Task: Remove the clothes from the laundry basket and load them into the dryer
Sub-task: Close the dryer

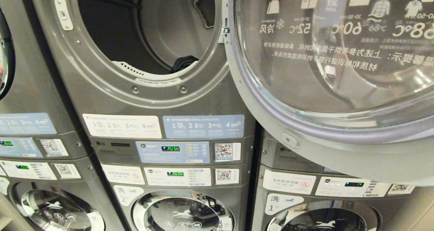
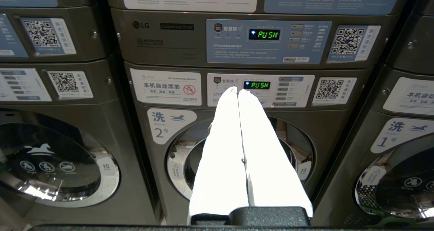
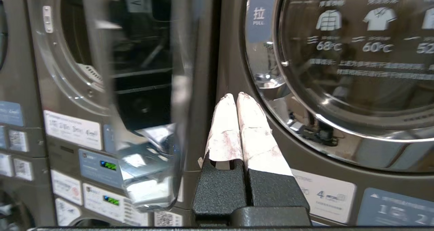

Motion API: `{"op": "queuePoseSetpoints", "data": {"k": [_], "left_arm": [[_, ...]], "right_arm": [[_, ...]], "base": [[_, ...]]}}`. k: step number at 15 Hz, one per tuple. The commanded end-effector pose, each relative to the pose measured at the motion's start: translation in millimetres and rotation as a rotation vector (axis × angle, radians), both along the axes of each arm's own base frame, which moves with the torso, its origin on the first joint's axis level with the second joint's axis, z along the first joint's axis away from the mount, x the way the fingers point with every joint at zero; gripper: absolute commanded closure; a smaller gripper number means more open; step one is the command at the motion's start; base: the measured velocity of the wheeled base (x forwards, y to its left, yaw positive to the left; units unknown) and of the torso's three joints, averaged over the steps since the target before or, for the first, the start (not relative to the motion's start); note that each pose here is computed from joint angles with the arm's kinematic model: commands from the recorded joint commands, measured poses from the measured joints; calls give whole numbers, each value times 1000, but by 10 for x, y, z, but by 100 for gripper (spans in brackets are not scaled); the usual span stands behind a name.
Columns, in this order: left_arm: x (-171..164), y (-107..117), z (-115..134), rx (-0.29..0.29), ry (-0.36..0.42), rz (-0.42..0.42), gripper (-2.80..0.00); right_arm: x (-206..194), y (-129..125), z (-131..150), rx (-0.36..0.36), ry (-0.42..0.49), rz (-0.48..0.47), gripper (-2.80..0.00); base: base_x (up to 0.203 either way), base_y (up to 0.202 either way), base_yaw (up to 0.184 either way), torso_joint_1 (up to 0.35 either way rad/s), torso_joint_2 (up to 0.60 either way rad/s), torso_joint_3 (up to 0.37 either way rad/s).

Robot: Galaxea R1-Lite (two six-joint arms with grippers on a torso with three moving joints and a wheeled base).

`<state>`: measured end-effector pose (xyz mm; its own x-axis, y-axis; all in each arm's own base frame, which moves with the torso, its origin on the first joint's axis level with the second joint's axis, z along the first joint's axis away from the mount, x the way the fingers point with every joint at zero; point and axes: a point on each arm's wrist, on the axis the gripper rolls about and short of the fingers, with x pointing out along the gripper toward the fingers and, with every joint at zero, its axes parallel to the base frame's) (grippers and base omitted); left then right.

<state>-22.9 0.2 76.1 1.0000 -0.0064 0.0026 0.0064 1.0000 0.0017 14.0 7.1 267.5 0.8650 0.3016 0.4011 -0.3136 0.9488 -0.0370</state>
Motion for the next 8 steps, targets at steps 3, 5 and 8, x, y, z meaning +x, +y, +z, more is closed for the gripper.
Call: {"op": "queuePoseSetpoints", "data": {"k": [3,5,8], "left_arm": [[-1,0,-1,0,-2,0,0],[-1,0,-1,0,-2,0,0],[-1,0,-1,0,-2,0,0]], "right_arm": [[123,41,78,-27,46,216,0],[136,72,109,-59,68,373,0],[261,124,240,-66,128,595,0]], "base": [[0,0,0,0,0,0],[0,0,0,0,0,0],[0,0,0,0,0,0]]}}
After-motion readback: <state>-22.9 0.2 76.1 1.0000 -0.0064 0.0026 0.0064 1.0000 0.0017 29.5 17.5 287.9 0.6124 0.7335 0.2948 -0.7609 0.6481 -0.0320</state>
